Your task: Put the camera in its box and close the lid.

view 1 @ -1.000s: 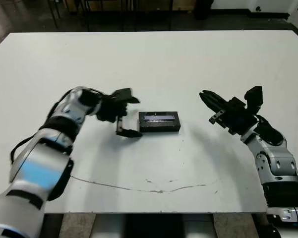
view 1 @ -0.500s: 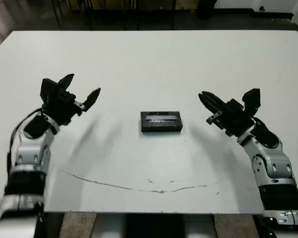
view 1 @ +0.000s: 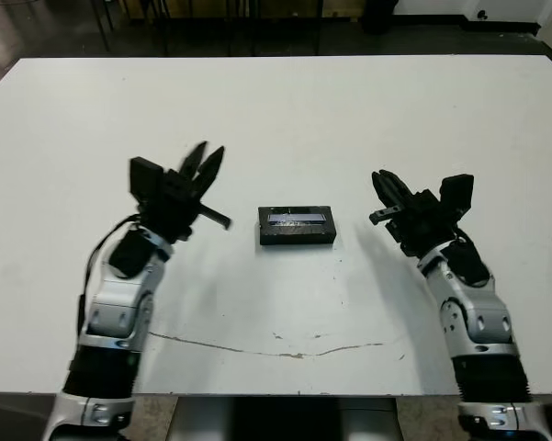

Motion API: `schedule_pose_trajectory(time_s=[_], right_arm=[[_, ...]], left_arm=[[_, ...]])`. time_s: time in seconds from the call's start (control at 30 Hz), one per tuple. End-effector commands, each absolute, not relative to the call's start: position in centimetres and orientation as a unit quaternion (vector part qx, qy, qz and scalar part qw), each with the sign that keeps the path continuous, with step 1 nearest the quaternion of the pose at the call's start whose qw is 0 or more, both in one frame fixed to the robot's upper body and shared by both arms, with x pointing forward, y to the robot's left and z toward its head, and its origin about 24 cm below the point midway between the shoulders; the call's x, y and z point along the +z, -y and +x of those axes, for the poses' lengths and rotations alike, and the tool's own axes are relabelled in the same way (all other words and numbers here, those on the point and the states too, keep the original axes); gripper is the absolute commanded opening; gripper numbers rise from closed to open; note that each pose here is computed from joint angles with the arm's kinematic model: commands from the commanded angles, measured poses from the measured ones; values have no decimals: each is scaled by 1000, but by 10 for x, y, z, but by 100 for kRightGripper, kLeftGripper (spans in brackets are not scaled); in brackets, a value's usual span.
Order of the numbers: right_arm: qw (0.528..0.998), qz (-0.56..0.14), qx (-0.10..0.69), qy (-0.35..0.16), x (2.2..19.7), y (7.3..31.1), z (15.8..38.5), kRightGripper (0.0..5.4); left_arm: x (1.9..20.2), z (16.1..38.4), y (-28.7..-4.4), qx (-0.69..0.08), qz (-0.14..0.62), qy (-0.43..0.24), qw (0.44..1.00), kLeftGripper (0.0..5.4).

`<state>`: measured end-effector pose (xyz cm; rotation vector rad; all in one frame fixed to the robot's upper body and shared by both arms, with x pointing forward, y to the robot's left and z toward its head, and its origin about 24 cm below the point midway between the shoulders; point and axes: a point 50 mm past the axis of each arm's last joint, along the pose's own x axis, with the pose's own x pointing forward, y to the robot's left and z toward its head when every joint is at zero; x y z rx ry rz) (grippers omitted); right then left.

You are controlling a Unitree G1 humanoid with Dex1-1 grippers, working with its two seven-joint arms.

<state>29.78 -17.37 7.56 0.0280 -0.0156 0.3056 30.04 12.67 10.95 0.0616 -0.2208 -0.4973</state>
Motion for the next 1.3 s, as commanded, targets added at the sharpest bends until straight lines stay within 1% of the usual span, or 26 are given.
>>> schedule_pose_trajectory(time_s=[0.03, 0.17, 0.3, 0.47, 0.63, 0.77, 0.83, 0.93, 1.17, 1.3], right_arm=[[990, 5, 141, -13, 69, 174, 294, 0], [990, 2, 141, -12, 70, 174, 294, 0], [991, 8, 136, -11, 71, 176, 295, 0], [991, 12, 133, -11, 72, 177, 296, 0], [991, 10, 133, -12, 73, 178, 296, 0], [991, 8, 135, -12, 73, 178, 296, 0], [991, 12, 134, -13, 73, 178, 296, 0], [991, 11, 134, -13, 72, 179, 295, 0], [990, 14, 137, -14, 71, 179, 294, 0], [990, 17, 140, -14, 71, 179, 294, 0]], left_arm=[[103, 305, -118, -244, 47, 80, 965, 2], [99, 312, -108, -247, 52, 46, 966, 2], [93, 318, -98, -227, 62, -17, 972, 2], [86, 319, -83, -221, 83, -54, 970, 2], [78, 312, -61, -245, 75, -92, 962, 2], [65, 300, -48, -280, 83, -128, 948, 2], [58, 295, -43, -293, 104, -145, 939, 2], [49, 289, -40, -315, 133, -151, 927, 2], [29, 277, -42, -319, 141, -180, 920, 2], [21, 276, -46, -314, 144, -194, 918, 2]])
